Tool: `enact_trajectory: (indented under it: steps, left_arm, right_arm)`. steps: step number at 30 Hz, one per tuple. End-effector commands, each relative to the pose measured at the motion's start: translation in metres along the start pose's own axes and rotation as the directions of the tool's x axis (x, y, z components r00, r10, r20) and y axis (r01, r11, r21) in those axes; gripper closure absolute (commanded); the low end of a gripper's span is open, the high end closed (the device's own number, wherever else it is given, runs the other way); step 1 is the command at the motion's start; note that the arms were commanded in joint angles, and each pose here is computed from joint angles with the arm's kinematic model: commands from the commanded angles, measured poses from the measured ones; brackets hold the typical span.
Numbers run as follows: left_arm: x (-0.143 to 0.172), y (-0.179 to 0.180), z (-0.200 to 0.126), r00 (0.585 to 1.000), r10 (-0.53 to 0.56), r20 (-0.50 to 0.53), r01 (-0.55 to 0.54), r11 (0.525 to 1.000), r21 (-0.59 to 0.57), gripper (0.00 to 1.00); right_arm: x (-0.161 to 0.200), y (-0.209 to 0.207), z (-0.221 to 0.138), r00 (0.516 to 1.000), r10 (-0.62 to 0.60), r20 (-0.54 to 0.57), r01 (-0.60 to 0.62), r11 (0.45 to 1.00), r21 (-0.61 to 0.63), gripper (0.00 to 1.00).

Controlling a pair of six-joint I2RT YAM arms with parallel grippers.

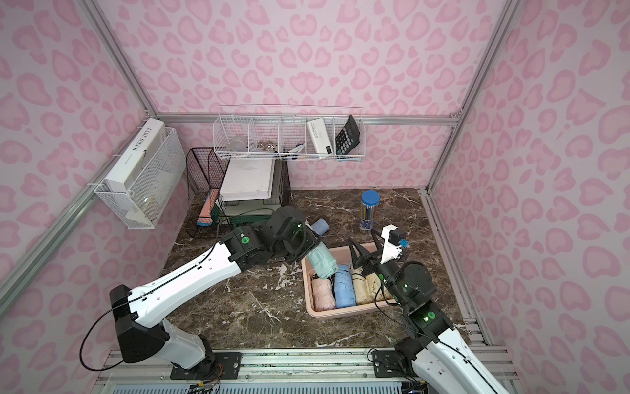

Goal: Put the umbrella into the storage box
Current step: Place the umbrella in the storage box.

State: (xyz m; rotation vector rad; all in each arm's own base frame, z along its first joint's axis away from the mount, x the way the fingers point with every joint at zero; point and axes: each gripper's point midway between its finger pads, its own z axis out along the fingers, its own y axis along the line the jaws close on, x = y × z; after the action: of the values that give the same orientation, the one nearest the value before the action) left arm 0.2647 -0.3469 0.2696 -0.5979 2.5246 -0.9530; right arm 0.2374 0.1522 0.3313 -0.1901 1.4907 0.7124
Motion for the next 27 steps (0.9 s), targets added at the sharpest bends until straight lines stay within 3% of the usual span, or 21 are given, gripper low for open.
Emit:
enact_trajectory:
  steps: [1,10,18,27]
  left_arm:
    - [0.026,0.001,0.015,0.988,0.131,-0.083,-0.134,0.991,-0.027,0.71]
    - [0.062,-0.020,0.075,0.948,0.281,-0.150,-0.283,0.959,0.007,0.71]
    - [0.090,-0.018,0.121,0.935,0.279,-0.217,-0.287,0.958,-0.003,0.72]
    - [0.111,-0.004,0.149,0.922,0.272,-0.277,-0.293,0.956,-0.036,0.73]
  right_arm:
    - [0.002,-0.016,-0.012,1.000,0.008,-0.023,-0.005,0.995,0.095,0.20]
    - [-0.009,-0.017,-0.035,1.000,-0.003,0.005,0.002,0.994,0.110,0.21]
    - [-0.015,-0.015,-0.041,1.000,0.001,0.022,-0.003,0.994,0.107,0.21]
    - [-0.016,-0.014,-0.042,1.000,0.003,0.021,-0.006,0.995,0.103,0.21]
